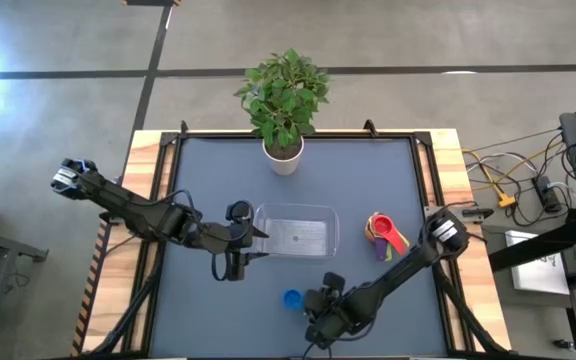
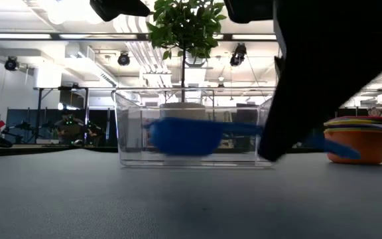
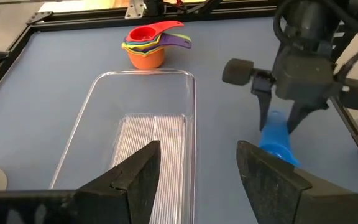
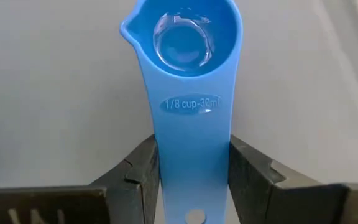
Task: Nest measuring cups in basket
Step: Stack the blue measuring cup on top of the red measuring cup
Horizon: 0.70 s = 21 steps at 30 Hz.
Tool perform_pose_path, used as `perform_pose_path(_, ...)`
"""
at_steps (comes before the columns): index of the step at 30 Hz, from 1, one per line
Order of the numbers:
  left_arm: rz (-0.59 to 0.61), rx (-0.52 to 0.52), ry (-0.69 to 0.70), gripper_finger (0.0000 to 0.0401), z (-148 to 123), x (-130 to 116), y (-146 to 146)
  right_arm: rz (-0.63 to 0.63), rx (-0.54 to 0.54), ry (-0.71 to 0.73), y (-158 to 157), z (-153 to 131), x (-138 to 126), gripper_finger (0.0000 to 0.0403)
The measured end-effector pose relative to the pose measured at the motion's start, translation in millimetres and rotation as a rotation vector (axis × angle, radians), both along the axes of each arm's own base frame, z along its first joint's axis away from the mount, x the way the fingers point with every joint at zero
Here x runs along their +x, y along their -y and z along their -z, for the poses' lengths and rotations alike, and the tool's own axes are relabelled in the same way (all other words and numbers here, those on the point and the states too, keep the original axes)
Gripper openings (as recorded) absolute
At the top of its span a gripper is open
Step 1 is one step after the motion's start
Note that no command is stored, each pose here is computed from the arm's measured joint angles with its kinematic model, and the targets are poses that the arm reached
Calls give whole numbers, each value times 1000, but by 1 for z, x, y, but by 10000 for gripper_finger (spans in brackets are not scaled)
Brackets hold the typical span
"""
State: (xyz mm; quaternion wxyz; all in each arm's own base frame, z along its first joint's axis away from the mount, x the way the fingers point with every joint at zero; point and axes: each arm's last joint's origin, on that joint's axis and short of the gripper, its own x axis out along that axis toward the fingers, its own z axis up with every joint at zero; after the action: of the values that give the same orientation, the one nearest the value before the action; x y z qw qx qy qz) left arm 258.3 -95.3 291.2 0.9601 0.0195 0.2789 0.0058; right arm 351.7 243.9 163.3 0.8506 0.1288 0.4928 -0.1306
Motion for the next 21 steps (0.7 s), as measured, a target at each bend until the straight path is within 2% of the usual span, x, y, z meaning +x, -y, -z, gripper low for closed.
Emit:
perform_pose_path(6,4,8,-4,194,0,0,0,121,-76,-39,5,-21,-24,135)
perform_pose_path(10,4,8,-2,194,0,-1,0,315,-166,-29,12,-50,-59,135)
perform_pose_path(15,10,18,-6,194,0,-1,-1,542,-204,-10,24,-82,-104,135)
perform_pose_path(21,12,16,9,194,-2,-1,0,671,-224,-64,53,-90,-130,135)
